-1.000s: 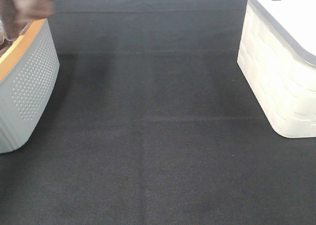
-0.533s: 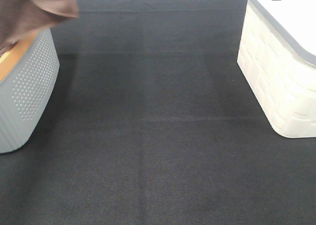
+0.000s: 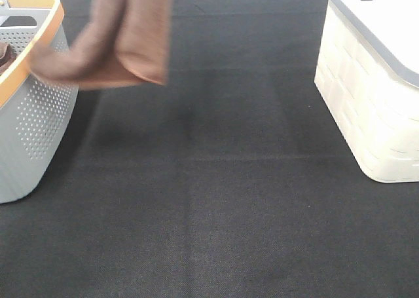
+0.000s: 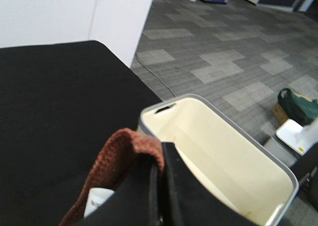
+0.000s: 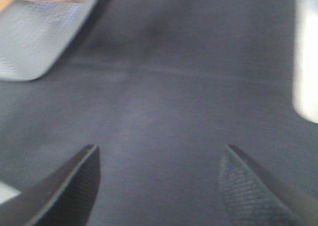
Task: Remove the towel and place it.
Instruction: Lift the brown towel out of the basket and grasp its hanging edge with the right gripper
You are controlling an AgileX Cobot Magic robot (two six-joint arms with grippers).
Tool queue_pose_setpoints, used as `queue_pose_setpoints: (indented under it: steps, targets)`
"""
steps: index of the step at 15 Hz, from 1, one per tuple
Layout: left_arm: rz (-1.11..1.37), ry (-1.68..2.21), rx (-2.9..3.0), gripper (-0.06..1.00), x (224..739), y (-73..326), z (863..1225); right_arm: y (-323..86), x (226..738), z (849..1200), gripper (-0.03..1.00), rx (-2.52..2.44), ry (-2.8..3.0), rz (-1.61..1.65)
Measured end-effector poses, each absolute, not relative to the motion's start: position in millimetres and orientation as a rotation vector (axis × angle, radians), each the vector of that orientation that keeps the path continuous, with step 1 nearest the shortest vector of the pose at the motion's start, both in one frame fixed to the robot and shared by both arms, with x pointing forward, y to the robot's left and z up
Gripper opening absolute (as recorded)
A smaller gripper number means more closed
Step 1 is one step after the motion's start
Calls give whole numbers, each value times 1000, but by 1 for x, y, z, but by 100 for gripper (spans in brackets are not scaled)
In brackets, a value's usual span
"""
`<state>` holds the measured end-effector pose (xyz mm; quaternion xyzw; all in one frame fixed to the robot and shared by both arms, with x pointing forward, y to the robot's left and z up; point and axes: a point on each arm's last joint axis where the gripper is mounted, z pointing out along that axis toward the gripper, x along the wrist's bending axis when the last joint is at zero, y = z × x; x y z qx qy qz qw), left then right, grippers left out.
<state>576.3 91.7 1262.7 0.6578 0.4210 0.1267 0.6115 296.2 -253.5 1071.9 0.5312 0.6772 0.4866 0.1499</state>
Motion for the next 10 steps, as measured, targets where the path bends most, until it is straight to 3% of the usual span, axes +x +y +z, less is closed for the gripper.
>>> queue_pose_setpoints:
  steps: [4, 10]
  targets:
    - [277, 930, 1569, 0, 575, 58, 1246, -244, 332, 1084, 61, 1357, 2067, 1472]
    - [292, 1020, 1582, 0, 573, 50, 1238, -231, 383, 1108, 57, 1109, 2168, 1415]
